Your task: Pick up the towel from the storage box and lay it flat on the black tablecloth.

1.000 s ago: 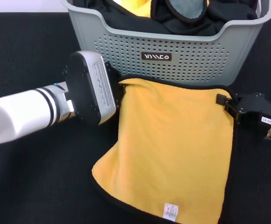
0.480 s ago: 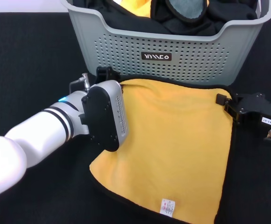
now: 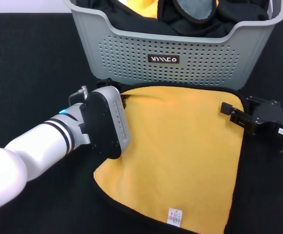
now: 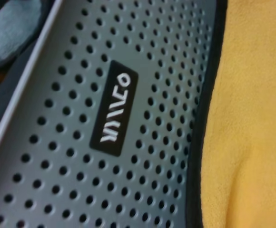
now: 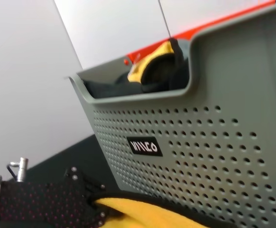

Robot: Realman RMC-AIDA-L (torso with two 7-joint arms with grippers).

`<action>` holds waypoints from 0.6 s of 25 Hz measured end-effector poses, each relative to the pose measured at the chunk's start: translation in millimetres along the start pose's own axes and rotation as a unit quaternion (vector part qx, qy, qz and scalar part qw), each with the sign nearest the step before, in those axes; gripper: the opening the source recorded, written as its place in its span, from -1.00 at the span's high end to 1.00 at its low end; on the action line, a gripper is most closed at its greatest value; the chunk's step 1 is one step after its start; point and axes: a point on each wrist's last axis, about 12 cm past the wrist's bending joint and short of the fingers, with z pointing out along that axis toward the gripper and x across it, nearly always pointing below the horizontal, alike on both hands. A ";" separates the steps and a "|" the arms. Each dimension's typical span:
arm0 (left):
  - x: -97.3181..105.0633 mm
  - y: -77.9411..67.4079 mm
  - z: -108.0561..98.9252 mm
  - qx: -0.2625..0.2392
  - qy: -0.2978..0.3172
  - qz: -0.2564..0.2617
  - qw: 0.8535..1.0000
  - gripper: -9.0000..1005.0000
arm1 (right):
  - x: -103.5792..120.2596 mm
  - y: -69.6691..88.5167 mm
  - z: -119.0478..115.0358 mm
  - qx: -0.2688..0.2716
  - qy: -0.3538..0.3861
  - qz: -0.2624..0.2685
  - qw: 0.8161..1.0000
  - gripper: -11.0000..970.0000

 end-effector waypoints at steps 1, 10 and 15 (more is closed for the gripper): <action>0.9 0.3 -0.5 -0.002 0.002 -0.008 1.000 0.78 | -0.1 0.7 -2.4 -0.002 -0.006 -0.001 1.000 0.36; 2.9 11.5 -5.1 -0.020 -0.003 -0.099 0.995 0.42 | 1.8 3.9 -35.1 -0.001 -0.067 0.009 0.998 -0.12; 2.2 10.1 -24.5 -0.005 -0.025 -0.136 0.990 0.03 | 0.5 9.5 -44.4 -0.016 -0.093 -0.002 0.996 -0.21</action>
